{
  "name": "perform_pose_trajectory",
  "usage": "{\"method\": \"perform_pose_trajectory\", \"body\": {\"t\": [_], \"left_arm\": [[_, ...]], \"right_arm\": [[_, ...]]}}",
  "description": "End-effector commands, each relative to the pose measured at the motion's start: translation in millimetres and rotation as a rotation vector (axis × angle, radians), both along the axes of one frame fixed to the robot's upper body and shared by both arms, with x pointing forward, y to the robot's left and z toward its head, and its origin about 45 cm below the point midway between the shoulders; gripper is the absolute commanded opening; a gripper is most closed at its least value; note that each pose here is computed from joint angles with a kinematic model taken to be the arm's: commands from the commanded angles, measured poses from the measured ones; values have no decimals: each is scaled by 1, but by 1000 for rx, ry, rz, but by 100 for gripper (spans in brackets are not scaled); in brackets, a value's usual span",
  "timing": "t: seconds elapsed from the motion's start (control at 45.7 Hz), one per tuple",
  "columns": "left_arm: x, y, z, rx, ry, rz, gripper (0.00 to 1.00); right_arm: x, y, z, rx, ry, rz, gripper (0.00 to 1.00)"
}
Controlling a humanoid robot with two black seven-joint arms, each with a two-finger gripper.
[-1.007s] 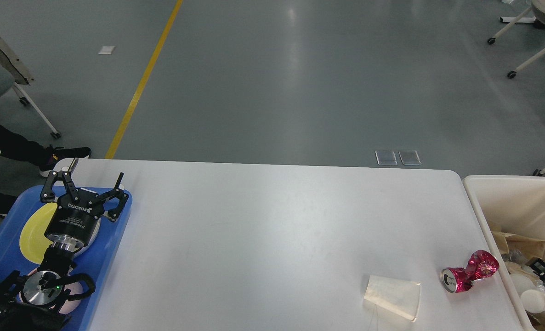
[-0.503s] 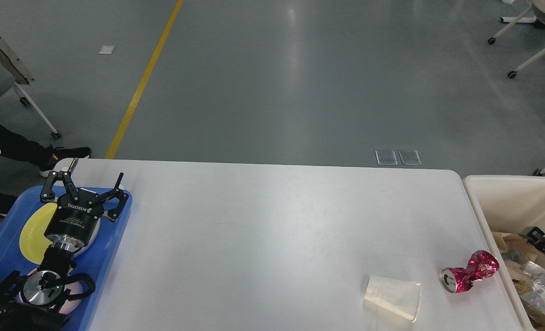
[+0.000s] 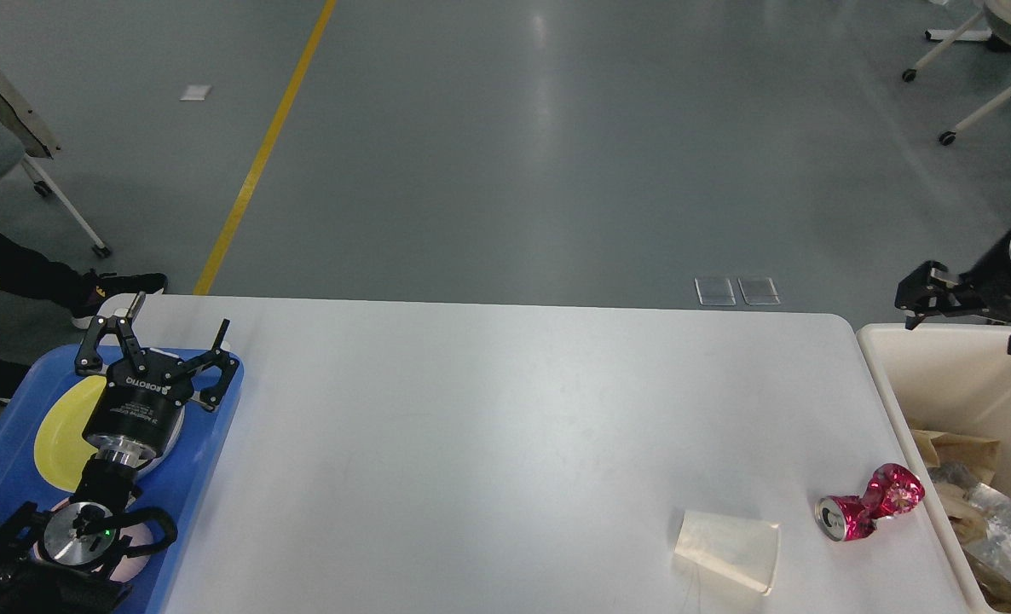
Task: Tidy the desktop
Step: 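Move the right gripper down onto the other white paper cup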
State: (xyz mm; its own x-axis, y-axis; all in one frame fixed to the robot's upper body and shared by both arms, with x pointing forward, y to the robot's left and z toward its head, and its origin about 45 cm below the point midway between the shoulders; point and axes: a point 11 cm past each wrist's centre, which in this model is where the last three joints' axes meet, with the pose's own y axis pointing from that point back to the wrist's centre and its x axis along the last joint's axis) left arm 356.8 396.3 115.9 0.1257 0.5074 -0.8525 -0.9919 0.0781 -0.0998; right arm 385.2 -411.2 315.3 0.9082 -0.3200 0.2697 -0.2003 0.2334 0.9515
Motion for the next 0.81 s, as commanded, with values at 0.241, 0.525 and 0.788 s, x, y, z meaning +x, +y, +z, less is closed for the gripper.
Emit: {"method": "perform_pose_trajectory", "body": {"t": [0.241, 0.525, 0.788], "left_arm": [[0, 1, 0, 1, 1, 3, 97], [0, 0, 0, 0, 1, 1, 97], [0, 0, 0, 0, 1, 1, 97]], "right_arm": [[-59, 163, 125, 170, 148, 309, 100], [-91, 209, 130, 218, 189, 420, 100], [-94, 204, 120, 231, 226, 406, 97]]}}
